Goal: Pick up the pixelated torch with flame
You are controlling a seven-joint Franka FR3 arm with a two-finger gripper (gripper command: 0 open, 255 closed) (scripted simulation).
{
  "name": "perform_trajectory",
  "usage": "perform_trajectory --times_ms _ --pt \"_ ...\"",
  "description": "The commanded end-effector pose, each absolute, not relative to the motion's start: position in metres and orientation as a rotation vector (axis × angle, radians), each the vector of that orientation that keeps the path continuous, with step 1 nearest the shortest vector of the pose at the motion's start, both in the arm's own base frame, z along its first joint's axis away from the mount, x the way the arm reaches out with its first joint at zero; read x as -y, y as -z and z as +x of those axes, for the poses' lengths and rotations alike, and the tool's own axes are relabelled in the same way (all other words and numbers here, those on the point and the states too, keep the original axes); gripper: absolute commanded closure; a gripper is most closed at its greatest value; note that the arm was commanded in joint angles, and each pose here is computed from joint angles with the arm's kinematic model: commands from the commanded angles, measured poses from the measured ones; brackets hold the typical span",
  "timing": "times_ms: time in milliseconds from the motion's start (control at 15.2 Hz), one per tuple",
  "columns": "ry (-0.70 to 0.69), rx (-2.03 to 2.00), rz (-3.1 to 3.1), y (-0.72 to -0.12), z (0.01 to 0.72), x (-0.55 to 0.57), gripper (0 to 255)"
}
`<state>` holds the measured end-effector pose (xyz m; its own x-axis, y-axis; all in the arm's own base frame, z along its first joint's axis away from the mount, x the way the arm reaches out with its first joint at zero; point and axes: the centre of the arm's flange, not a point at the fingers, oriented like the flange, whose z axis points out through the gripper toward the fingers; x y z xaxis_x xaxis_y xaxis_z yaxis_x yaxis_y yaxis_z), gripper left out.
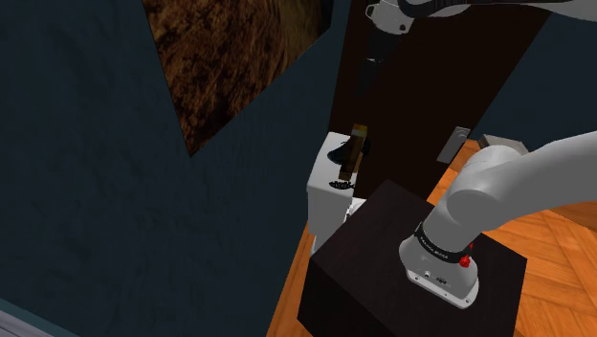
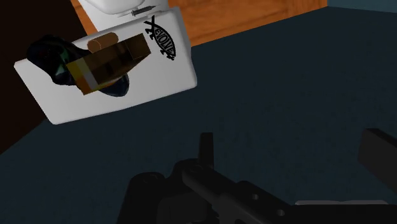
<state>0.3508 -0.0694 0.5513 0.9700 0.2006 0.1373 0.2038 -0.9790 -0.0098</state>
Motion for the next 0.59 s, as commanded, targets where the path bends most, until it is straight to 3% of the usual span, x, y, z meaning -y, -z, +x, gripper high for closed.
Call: perform_trajectory --times_ms 0,528 --pt "0.204 0.325 -3.094 -0.533 0.358 0.089 0" --pt "0.17 0.346 -3.093 -0.46 0.39 0.158 0"
